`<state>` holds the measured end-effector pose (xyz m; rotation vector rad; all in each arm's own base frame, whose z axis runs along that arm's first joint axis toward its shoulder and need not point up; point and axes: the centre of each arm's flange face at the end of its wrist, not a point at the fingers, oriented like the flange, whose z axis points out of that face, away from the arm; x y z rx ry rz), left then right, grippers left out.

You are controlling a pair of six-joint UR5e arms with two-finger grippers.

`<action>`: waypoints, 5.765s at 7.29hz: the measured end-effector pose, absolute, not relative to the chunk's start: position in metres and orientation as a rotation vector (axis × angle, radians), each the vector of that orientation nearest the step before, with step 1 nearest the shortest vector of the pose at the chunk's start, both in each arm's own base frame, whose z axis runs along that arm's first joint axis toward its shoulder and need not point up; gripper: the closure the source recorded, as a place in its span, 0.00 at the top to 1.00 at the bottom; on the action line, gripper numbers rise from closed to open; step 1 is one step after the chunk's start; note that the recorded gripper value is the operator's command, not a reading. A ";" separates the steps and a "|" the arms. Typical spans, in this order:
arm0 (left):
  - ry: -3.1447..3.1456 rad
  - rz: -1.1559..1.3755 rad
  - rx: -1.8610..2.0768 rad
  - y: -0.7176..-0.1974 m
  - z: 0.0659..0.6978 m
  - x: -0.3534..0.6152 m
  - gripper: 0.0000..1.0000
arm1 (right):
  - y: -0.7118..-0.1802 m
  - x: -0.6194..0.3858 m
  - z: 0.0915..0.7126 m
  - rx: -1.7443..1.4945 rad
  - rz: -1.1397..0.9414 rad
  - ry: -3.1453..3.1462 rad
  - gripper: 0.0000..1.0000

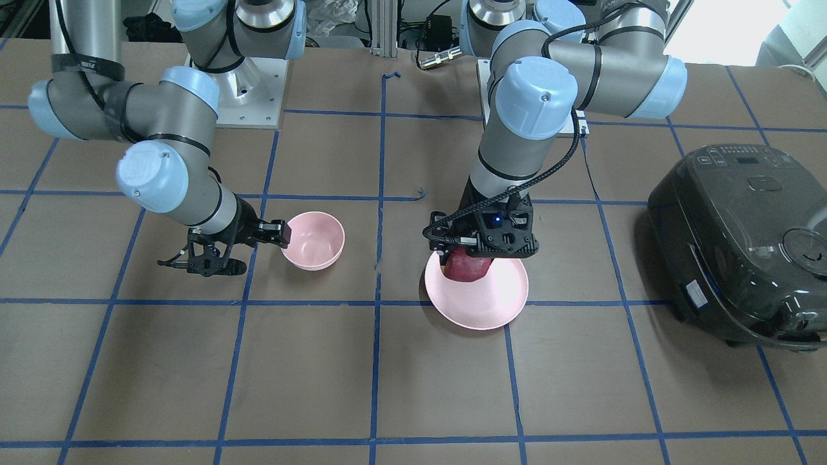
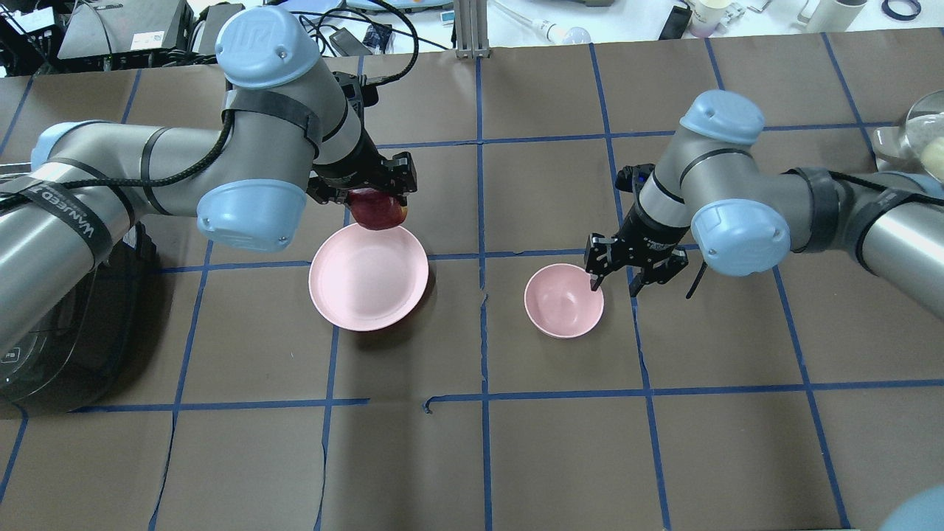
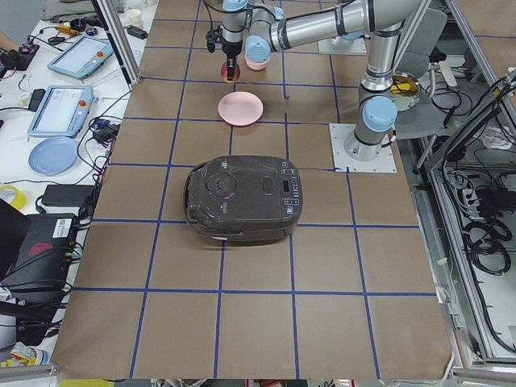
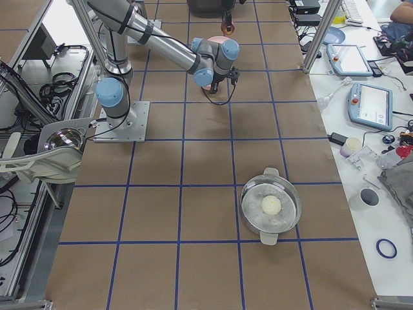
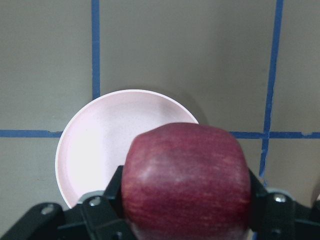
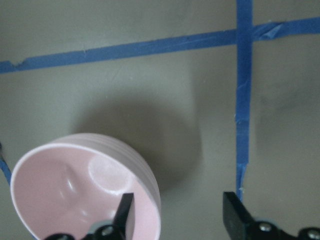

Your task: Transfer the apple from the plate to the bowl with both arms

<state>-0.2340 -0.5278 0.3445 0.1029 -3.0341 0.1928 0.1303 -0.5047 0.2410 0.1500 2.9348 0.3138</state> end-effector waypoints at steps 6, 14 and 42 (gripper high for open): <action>-2.982 0.178 0.269 -0.451 0.304 -0.401 0.01 | -0.501 0.108 0.445 0.160 -0.008 3.122 1.00; -3.068 0.194 0.285 -0.424 0.242 -0.485 0.29 | -0.496 0.095 0.451 0.238 -0.015 3.256 1.00; -3.153 0.161 0.059 -0.493 0.524 -0.136 1.00 | -0.469 0.136 0.485 0.137 -0.124 3.145 1.00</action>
